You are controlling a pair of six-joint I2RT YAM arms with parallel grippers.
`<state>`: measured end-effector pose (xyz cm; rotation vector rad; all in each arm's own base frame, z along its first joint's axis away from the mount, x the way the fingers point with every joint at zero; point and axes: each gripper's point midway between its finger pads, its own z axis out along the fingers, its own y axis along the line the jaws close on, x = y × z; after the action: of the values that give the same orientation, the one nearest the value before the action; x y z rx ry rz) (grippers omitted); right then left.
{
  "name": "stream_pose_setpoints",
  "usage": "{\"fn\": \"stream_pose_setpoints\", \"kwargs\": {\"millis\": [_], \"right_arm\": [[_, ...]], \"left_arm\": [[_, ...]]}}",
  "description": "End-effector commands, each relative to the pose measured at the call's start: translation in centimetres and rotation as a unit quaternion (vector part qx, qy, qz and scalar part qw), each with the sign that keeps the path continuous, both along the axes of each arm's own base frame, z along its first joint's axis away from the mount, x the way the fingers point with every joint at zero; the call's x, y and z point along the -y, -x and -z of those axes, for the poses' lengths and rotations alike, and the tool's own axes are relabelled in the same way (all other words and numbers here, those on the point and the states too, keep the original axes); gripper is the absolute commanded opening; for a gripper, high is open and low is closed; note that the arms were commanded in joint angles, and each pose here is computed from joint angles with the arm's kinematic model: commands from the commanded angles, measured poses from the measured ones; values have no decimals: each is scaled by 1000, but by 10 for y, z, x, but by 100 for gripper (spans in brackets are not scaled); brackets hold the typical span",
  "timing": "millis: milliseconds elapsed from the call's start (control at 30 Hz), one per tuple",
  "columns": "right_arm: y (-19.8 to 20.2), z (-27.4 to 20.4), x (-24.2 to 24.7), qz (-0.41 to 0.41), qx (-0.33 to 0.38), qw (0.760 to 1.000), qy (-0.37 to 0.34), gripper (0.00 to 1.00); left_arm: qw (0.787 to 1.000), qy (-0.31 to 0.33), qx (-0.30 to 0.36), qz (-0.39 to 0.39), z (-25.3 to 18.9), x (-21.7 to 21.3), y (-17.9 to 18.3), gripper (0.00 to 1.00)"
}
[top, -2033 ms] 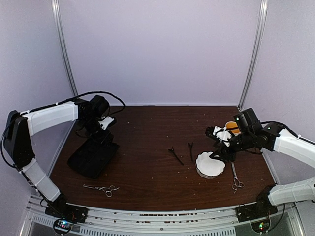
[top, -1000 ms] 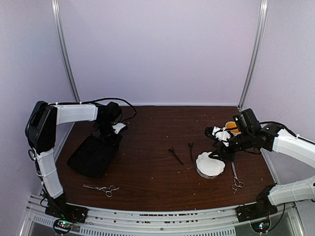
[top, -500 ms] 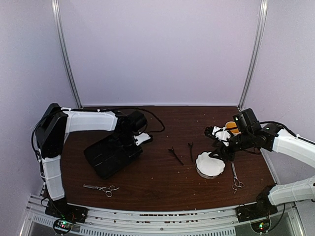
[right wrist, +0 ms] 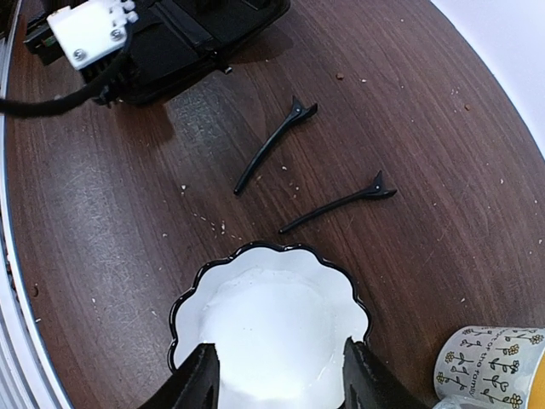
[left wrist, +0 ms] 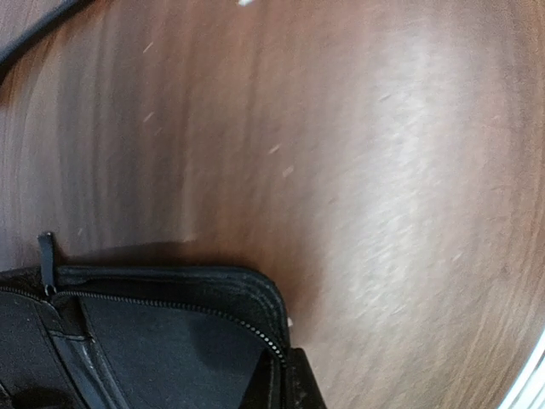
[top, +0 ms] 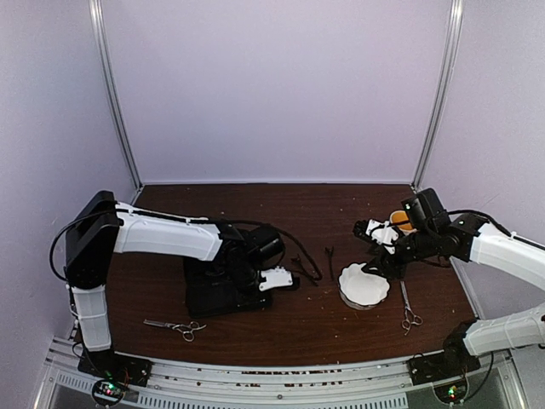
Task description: Sort the hair-cutting tools
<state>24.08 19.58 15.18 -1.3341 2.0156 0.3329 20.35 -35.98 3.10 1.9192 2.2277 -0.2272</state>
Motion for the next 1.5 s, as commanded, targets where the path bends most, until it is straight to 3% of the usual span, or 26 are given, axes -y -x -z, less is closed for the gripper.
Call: {"fn": "stream_pose_setpoints", "kwargs": {"millis": [0, 633, 867, 900, 1033, 1100, 1233, 1333, 1467], "right_arm": [[-5, 6, 5, 9, 5, 1000, 14, 51], [-8, 14, 6, 11, -1, 1000, 28, 50], [-8, 18, 5, 8, -12, 999, 31, 50], [-8, 19, 4, 7, -14, 999, 30, 50], [-11, 15, 3, 13, -16, 999, 27, 49], [-17, 6, 2, 26, -7, 999, 22, 49], [-26, -19, -6, 34, -1, 999, 0, 47], [-37, -33, -19, 37, -12, 999, -7, 44], [-56, -40, -40, 46, -20, 999, 2, 41]], "left_arm": [[997, 39, 33, 51, -16, 26, 8, 0], [987, 95, 57, 116, -19, 74, 53, 0], [987, 97, 65, 114, -20, 72, 56, 0], [985, 105, 69, 115, -27, 73, 56, 2], [981, 139, 89, 102, -70, 73, 54, 36], [980, 145, 105, 91, -90, 68, 50, 48], [971, 165, 170, 40, -135, 51, 25, 56], [958, 213, 187, -53, -171, 25, -15, 60], [922, 276, 213, -169, -201, -19, -64, 72]]}}
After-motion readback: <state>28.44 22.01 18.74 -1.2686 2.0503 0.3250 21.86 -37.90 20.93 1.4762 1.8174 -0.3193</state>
